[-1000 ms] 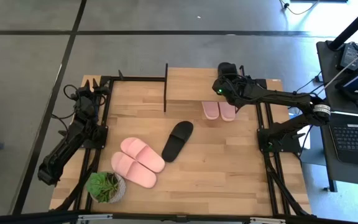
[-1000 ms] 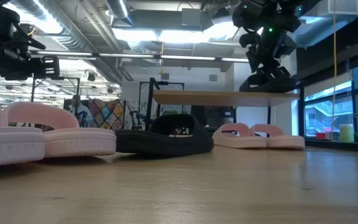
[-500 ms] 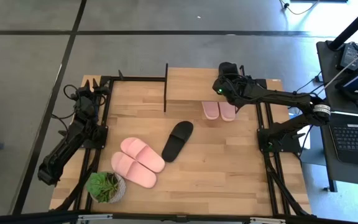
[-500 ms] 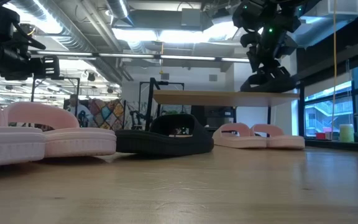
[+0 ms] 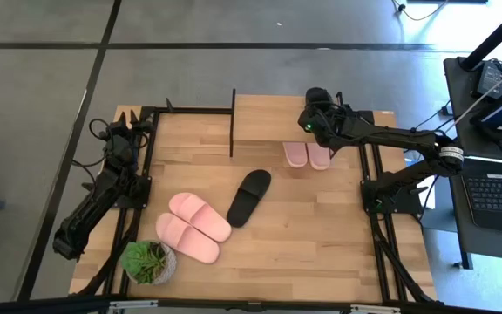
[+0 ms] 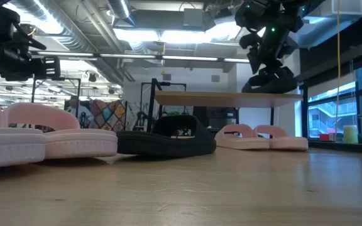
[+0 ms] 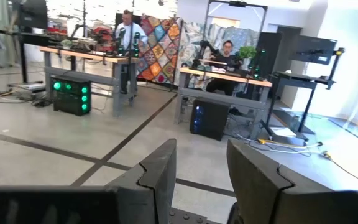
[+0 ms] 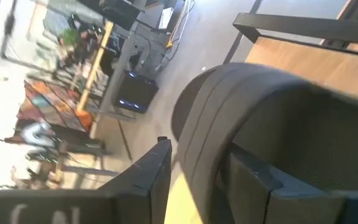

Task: Pick and place slides into the shelf
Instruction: Put the black slipper on the shelf

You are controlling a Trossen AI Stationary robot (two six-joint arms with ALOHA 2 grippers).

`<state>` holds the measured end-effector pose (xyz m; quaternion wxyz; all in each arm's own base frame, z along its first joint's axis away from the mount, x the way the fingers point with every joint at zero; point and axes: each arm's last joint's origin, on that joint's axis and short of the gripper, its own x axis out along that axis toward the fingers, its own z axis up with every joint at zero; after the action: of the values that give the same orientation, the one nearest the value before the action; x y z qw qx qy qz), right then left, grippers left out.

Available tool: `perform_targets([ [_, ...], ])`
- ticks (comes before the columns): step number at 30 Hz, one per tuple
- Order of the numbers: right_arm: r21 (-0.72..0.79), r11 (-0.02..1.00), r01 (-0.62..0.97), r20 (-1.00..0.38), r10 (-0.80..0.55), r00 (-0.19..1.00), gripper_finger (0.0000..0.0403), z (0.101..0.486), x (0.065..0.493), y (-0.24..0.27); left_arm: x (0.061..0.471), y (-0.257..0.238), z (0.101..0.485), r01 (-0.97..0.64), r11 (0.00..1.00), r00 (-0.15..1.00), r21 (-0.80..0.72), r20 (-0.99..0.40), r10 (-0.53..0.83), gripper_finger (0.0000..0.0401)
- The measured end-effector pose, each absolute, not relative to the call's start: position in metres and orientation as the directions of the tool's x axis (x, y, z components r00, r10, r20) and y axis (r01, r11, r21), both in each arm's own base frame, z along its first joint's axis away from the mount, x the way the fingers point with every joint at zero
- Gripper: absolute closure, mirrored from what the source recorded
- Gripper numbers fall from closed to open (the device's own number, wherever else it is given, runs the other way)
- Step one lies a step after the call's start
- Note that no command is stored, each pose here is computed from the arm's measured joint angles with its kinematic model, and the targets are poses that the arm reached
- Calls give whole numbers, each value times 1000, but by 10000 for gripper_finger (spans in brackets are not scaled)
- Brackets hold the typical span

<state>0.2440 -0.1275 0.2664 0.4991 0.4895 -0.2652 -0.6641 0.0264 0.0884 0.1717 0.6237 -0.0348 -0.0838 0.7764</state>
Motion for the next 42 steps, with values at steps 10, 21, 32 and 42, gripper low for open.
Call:
perform_targets([
  [10, 852, -361, 380, -385, -923, -14, 268, 266, 246, -128, 29, 89, 172, -980, -104, -115, -170, 56, 992, 267],
  [21, 854, -362, 373, -385, -923, -14, 268, 266, 245, -127, 30, 89, 172, -981, -101, -112, -168, 56, 992, 267],
  [32, 865, -389, 317, -398, -917, -38, 268, 264, 242, -126, 30, 89, 172, -981, -101, -112, -168, 56, 992, 267],
  [42, 850, -430, 305, -428, -901, -77, 268, 259, 236, -124, 30, 89, 172, -981, -102, -112, -168, 57, 992, 267],
])
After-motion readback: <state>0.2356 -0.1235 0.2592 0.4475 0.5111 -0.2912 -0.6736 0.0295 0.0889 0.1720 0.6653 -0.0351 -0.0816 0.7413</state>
